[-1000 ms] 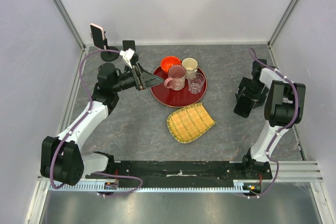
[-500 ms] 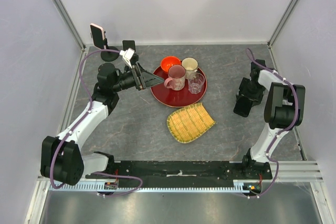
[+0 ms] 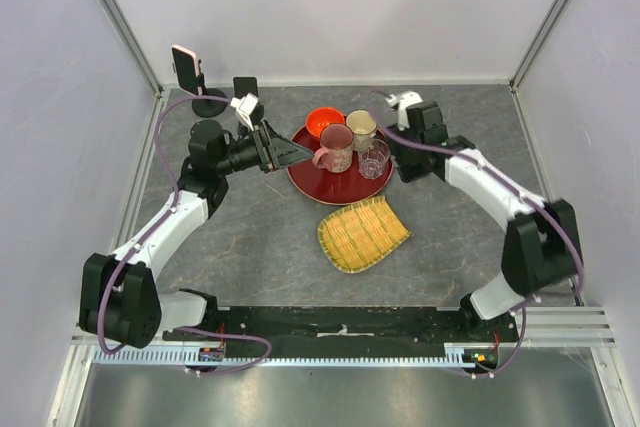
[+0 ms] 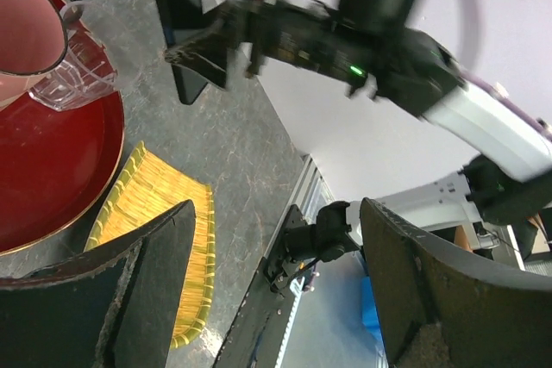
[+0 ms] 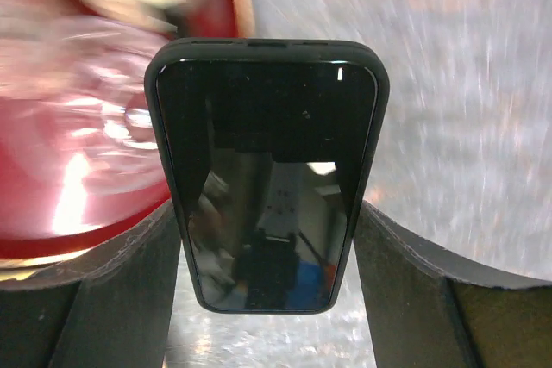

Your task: Place the phone on the phone stand

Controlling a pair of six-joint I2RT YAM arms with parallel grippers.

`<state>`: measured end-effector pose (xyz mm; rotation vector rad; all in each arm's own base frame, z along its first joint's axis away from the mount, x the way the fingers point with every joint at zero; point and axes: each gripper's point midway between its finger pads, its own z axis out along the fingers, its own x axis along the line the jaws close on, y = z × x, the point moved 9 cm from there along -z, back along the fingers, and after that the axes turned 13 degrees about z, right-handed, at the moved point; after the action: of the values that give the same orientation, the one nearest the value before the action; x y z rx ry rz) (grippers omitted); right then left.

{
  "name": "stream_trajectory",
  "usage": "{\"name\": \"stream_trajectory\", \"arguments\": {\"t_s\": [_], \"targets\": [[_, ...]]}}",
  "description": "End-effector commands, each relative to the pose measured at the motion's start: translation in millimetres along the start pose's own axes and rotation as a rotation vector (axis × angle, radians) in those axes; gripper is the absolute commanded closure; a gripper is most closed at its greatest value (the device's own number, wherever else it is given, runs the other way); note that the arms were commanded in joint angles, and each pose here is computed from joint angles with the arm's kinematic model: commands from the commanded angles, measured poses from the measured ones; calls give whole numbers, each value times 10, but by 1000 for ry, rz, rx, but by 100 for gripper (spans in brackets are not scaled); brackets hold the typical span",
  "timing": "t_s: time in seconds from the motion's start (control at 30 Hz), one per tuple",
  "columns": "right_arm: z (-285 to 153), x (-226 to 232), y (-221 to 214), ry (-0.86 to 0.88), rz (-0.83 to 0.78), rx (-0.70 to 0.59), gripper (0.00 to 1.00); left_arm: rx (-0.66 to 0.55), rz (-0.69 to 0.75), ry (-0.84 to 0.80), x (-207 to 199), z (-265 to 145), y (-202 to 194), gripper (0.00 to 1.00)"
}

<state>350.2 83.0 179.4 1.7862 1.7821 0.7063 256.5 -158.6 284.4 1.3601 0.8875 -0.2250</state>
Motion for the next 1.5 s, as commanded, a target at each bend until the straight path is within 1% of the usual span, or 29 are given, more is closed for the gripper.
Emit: {"name": "stream_trajectory", "arguments": {"t_s": [0.0, 0.03, 0.1, 0.13, 0.17, 0.2, 0.23, 0.33, 0.4, 0.43, 0.47, 0.57, 0.67, 0.7, 0.77, 0.8, 0.97, 1.07, 1.1, 1.13, 1.17, 1.2, 1.23, 1.3, 1.33, 1.37, 1.4, 1.43, 1.47], "targets": [[-680, 392, 506, 177, -293, -397, 100, 3, 34, -24, -38, -3, 100, 17], [-835, 543, 501, 226, -347, -425, 100, 8, 50, -14, -35, -6, 118, 17], [-1001, 668, 490, 240, -467, -452, 100, 22, 31, 26, -52, -41, 192, 17], [-1159, 827, 453, 283, -529, -480, 100, 14, 19, 56, -45, -55, 222, 17], [-1219, 882, 430, 289, -563, -487, 100, 7, 4, 68, -54, -82, 246, 17], [-1298, 932, 401, 308, -610, -474, 100, -28, 15, 69, -91, -142, 300, 17], [-1403, 1072, 341, 344, -696, -479, 100, -42, -9, 59, -124, -169, 306, 17], [-1620, 1315, 244, 371, -838, -459, 100, -58, 25, 39, -203, -240, 299, 16], [-1784, 1438, 223, 389, -897, -468, 100, -41, 60, 12, -245, -249, 311, 17], [-1873, 1559, 164, 409, -944, -482, 100, 15, 54, 24, -195, -254, 246, 18], [-1930, 1604, 158, 425, -959, -491, 100, 28, 81, 28, -227, -262, 300, 19], [-2082, 1742, 133, 483, -1009, -500, 100, 85, 127, 27, -256, -325, 223, 21], [-2158, 1797, 121, 513, -1035, -501, 100, 83, 230, 4, -364, -446, 116, 20], [-2188, 1796, 133, 515, -1038, -502, 100, 79, 265, 3, -373, -475, 88, 18], [-2244, 1826, 117, 533, -1054, -510, 100, 75, 290, -10, -411, -517, 15, 15], [-2275, 1834, 116, 537, -1059, -516, 100, 90, 290, -45, -423, -514, -28, 14], [-2397, 1932, 69, 539, -1099, -530, 100, 141, 305, -134, -500, -396, -133, 15], [-2435, 1991, 30, 527, -1121, -536, 100, 156, 294, -142, -504, -321, -126, 21], [-2443, 2015, 36, 526, -1118, -546, 100, 169, 271, -129, -473, -298, -137, 28], [-2458, 2031, 32, 523, -1118, -552, 100, 173, 267, -125, -460, -289, -128, 31], [-2463, 2044, 33, 517, -1113, -560, 100, 178, 265, -129, -454, -281, -130, 37], [-2460, 2050, 34, 511, -1109, -563, 100, 186, 260, -132, -450, -278, -142, 58], [-2448, 2061, 30, 508, -1097, -560, 100, 187, 259, -122, -441, -278, -145, 73], [-2414, 2056, 44, 455, -1042, -566, 70, 177, 284, -63, -413, -287, -132, 97], [-2391, 2039, 34, 430, -986, -555, 56, 157, 306, -54, -441, -312, -117, 98], [-2344, 2031, -9, 424, -951, -547, 35, 137, 327, -47, -467, -327, -98, 98], [-2321, 1984, -12, 421, -908, -541, 26, 110, 334, -25, -473, -332, -80, 98], [-2291, 1953, -26, 437, -871, -529, 3, 57, 384, -36, -534, -363, -55, 98], [-2222, 1949, -133, 499, -807, -477, 2, 23, 401, -35, -564, -384, -41, 98]]}}
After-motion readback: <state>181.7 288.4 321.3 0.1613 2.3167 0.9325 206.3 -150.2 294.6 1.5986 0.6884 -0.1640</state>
